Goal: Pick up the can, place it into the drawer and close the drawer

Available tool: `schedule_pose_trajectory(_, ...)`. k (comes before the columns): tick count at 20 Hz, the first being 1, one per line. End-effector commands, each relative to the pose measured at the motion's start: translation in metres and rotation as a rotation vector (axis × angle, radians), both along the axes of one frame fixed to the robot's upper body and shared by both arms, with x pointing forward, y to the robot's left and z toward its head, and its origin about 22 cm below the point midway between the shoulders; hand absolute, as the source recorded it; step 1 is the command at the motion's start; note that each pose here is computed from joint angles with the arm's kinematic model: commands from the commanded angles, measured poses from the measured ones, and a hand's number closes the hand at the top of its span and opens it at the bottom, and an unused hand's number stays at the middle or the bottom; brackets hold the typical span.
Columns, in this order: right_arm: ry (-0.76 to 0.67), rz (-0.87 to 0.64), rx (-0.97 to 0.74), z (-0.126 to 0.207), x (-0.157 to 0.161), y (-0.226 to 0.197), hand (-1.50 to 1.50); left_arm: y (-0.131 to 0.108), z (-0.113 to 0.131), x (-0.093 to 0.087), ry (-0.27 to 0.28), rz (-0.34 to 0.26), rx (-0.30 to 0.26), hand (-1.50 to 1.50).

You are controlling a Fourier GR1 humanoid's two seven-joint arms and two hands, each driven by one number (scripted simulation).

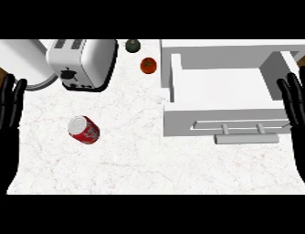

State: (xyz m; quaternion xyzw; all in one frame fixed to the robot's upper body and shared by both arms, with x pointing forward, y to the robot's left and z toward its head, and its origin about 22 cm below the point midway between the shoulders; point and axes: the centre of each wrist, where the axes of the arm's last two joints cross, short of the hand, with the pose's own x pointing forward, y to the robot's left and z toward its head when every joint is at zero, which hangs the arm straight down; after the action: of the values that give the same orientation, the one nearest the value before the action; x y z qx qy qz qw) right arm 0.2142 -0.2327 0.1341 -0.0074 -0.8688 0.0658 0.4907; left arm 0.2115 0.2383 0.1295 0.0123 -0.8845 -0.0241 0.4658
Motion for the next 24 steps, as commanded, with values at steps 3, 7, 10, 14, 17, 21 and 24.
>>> schedule_pose_trajectory(3,0.014,0.006,0.0,0.0,0.002,-0.004,-1.5,0.003,-0.004,0.022,0.011,-0.421,0.022,-1.5)
schedule_pose_trajectory(7,0.226,-0.162,0.087,-0.03,-0.002,-0.014,-1.5,0.027,-0.031,0.02,0.317,-0.614,0.249,-1.5)
schedule_pose_trajectory(10,0.282,-0.251,0.092,-0.04,-0.011,-0.021,-1.5,0.074,-0.028,0.023,0.381,-0.694,0.259,-1.5)
schedule_pose_trajectory(14,0.315,-0.264,0.088,-0.035,-0.022,-0.046,-1.5,0.129,0.0,0.039,0.374,-0.761,0.268,-1.5)
schedule_pose_trajectory(17,0.317,-0.268,0.088,-0.028,-0.031,-0.059,-1.5,0.169,0.018,0.056,0.375,-0.766,0.273,-1.5)
schedule_pose_trajectory(21,0.327,-0.272,0.085,-0.033,-0.041,-0.074,-1.5,0.178,0.01,0.06,0.411,-0.811,0.272,-1.5)
schedule_pose_trajectory(24,0.303,-0.269,0.098,-0.043,-0.058,-0.087,-1.5,0.192,0.012,0.068,0.401,-0.792,0.252,-1.5)
